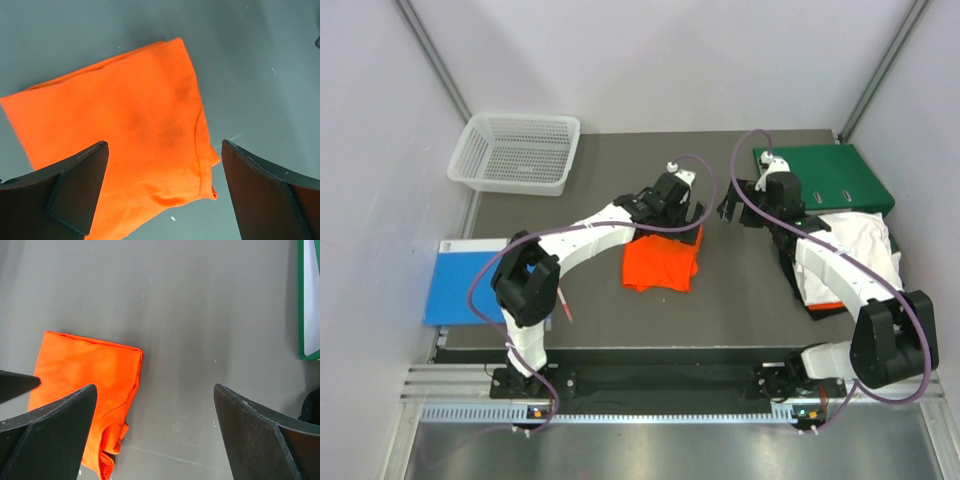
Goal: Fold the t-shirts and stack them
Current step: Move the tshirt to the center of the board, then flatten out the tshirt
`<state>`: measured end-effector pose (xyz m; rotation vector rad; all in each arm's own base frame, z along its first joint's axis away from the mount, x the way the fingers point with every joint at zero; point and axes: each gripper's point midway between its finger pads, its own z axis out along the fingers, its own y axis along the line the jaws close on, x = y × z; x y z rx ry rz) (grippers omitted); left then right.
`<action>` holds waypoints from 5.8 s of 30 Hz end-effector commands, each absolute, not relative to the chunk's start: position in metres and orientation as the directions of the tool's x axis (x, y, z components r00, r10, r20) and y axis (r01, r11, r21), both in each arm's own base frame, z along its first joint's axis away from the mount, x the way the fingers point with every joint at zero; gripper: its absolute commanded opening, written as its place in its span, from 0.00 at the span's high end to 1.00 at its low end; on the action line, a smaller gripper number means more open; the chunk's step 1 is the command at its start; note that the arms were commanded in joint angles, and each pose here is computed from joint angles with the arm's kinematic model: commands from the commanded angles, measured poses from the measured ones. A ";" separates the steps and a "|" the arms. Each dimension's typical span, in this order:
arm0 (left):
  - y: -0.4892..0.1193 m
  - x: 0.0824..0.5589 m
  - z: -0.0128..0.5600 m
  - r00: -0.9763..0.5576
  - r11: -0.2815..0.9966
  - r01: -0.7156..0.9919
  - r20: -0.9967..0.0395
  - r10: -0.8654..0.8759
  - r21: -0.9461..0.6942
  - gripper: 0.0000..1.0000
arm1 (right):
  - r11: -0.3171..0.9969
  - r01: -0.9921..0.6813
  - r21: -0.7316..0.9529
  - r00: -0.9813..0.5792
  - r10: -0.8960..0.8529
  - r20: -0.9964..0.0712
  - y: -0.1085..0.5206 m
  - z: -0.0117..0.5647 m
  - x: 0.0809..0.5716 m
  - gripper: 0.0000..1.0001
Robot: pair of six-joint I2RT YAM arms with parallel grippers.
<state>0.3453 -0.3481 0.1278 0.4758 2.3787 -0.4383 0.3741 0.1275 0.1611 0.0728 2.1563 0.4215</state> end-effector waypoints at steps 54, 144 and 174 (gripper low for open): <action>-0.076 0.345 0.289 -0.466 0.971 -0.233 -0.882 -0.067 0.050 1.00 | 0.825 -0.277 0.492 -0.643 0.220 -0.733 0.159 0.144 0.369 0.00; -0.096 0.327 0.264 -0.413 0.968 -0.231 -0.891 -0.186 -0.096 1.00 | 0.712 -0.338 0.615 -0.829 0.084 -0.553 0.257 0.071 0.282 0.04; -0.074 0.323 0.243 -0.466 0.961 -0.270 -0.865 -0.185 -0.060 1.00 | 0.925 -0.231 0.301 -0.668 0.074 -0.740 0.153 0.146 0.340 1.00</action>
